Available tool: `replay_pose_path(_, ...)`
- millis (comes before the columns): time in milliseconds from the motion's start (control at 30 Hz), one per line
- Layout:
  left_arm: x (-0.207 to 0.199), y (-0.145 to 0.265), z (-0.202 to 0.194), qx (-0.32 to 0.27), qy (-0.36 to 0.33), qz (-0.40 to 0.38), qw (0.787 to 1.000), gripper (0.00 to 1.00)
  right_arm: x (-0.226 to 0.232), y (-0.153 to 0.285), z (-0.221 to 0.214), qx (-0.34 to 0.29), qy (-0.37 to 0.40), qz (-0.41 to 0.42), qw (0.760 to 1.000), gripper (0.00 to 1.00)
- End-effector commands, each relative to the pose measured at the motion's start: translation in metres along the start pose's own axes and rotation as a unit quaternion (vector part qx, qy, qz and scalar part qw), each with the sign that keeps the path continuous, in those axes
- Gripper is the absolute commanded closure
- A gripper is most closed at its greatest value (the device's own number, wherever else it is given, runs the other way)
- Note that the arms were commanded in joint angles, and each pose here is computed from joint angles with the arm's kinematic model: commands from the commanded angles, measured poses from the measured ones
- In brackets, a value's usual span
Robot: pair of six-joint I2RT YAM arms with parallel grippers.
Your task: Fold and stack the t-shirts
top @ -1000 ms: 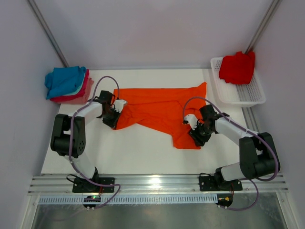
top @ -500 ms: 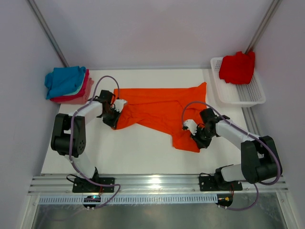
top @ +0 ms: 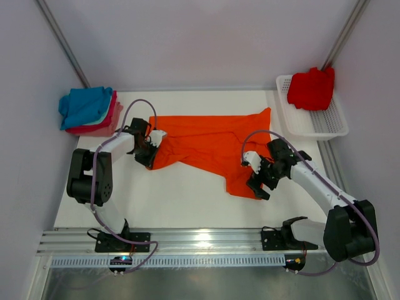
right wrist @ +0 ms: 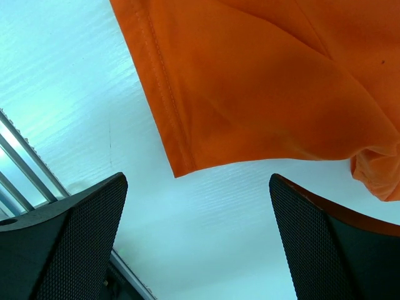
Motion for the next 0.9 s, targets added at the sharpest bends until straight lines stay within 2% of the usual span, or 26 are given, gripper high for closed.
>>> replay_pose_path(0, 0.0, 0.005, 0.009, -0.015, -0.004, -0.007, 1.0, 1.0, 0.01, 0.003, -0.002, -0.004, 0.024, 0.027, 0.999, 0.01)
replay_pose_path(367, -0.001, 0.006, 0.008, -0.013, -0.004, -0.008, 1.0, 1.0, 0.015, -0.023, -0.032, 0.054, 0.044, 0.038, 0.997, 0.04)
replay_pose_path(867, -0.002, 0.004, 0.007, -0.01, -0.002, -0.013, 1.0, 1.0, 0.005, -0.039, -0.02, 0.053, 0.047, 0.021, 0.997, 0.04)
Point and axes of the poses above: each gripper's point midway between its finger pads, its own y axis back along the fingers, its own x axis along the line the jaws close on, z = x × y, the point moved 5 cm from there along y, back along the fingers, and after that the axes turned 10 degrees about -y, right-handed, at the moved point
